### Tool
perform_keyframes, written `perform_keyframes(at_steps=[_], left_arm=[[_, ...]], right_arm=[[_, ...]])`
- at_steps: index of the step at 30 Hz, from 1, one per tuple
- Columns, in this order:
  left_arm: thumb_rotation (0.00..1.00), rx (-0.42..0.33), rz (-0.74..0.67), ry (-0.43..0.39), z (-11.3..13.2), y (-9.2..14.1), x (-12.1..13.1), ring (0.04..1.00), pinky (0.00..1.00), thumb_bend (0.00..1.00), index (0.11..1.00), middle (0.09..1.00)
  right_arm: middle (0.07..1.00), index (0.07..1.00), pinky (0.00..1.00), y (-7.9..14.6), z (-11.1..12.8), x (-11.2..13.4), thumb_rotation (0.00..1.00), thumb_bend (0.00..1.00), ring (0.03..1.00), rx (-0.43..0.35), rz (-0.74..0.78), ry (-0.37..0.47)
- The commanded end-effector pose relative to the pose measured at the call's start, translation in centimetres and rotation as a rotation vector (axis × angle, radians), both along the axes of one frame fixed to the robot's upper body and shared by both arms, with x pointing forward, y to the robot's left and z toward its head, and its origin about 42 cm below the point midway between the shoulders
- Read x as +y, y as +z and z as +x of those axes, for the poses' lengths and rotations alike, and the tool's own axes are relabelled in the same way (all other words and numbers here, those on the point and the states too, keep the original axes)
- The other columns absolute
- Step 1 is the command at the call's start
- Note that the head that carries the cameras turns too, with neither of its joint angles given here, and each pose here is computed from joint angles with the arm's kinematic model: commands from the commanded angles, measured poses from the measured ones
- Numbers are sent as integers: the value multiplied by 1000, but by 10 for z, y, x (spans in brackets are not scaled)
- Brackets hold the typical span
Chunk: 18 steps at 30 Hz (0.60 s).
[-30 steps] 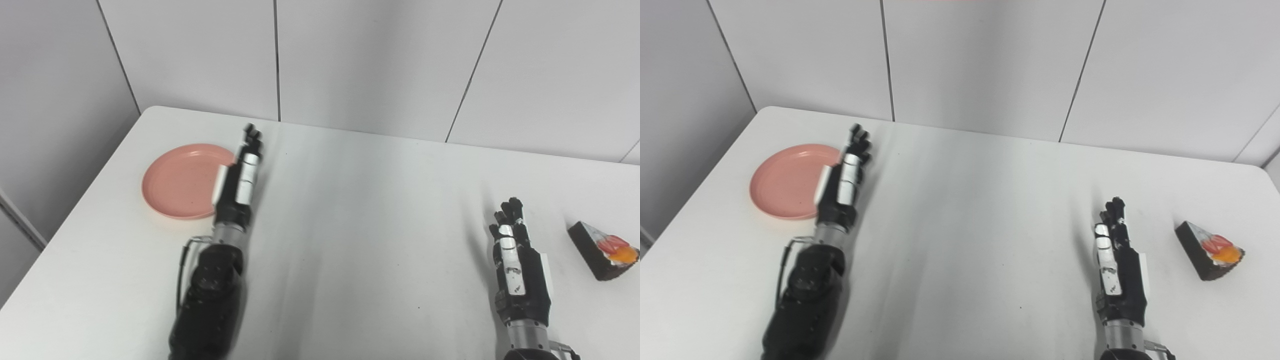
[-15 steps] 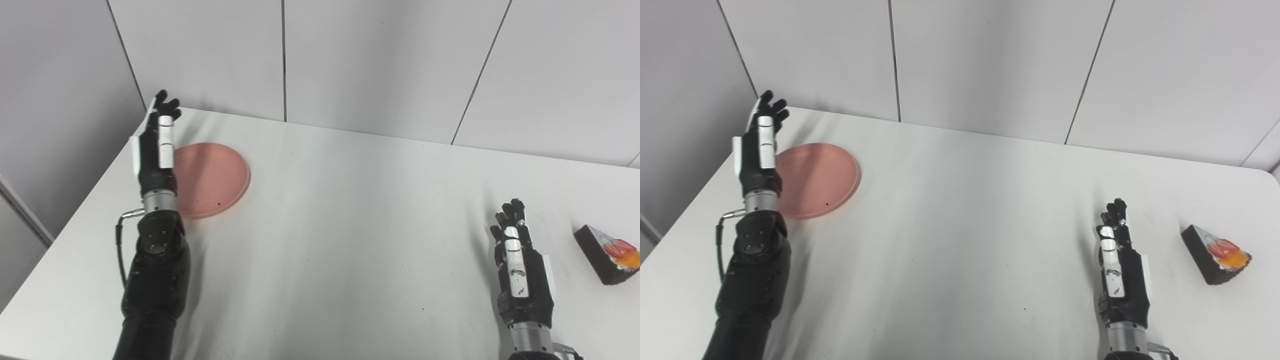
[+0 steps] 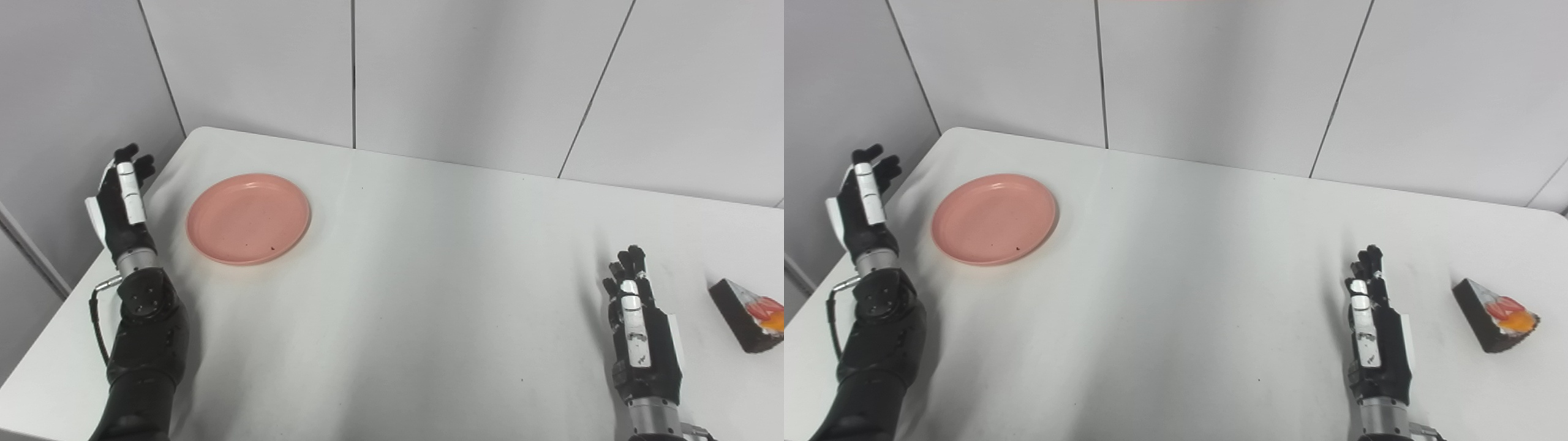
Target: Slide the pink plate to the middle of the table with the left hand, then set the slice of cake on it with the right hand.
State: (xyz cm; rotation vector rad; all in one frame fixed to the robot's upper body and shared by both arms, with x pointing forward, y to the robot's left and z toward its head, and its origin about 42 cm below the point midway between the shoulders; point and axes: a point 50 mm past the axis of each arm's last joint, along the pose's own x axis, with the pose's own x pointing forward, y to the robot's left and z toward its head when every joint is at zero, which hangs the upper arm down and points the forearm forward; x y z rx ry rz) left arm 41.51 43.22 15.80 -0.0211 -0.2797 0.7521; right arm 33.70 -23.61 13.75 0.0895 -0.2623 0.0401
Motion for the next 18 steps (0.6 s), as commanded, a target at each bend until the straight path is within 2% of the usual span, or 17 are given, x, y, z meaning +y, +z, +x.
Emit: perform_keyframes(at_steps=[1, 4, 7, 12, 16, 18], left_arm=[[1000, -85, 64, 11, 8, 31, 16, 746, 853, 787, 728, 715], [1000, -50, 51, 6, 9, 22, 16, 757, 865, 783, 727, 713], [1000, -32, 32, -7, 11, 16, 13, 750, 780, 795, 736, 725], [1000, 10, -41, -83, 17, 6, 4, 759, 753, 820, 761, 756], [1000, 55, -52, -151, 20, -1, -5, 793, 787, 825, 791, 792], [1000, 71, -52, -183, 22, -3, -11, 821, 837, 830, 810, 806]], right_arm=[[998, 1000, 1000, -6, -7, -2, 830, 512, 1000, 0, -2, -9], [997, 1000, 1000, -6, -7, -2, 823, 514, 1000, -1, -1, -9], [999, 1000, 1000, -5, -7, -2, 833, 529, 1000, 1, -5, -6], [997, 1000, 1000, -4, -7, -2, 818, 542, 1000, 2, 7, -8], [987, 990, 1000, -3, -7, 0, 791, 560, 997, 6, 21, -19], [983, 989, 1000, -2, -7, 0, 798, 556, 996, 1, 21, -19]])
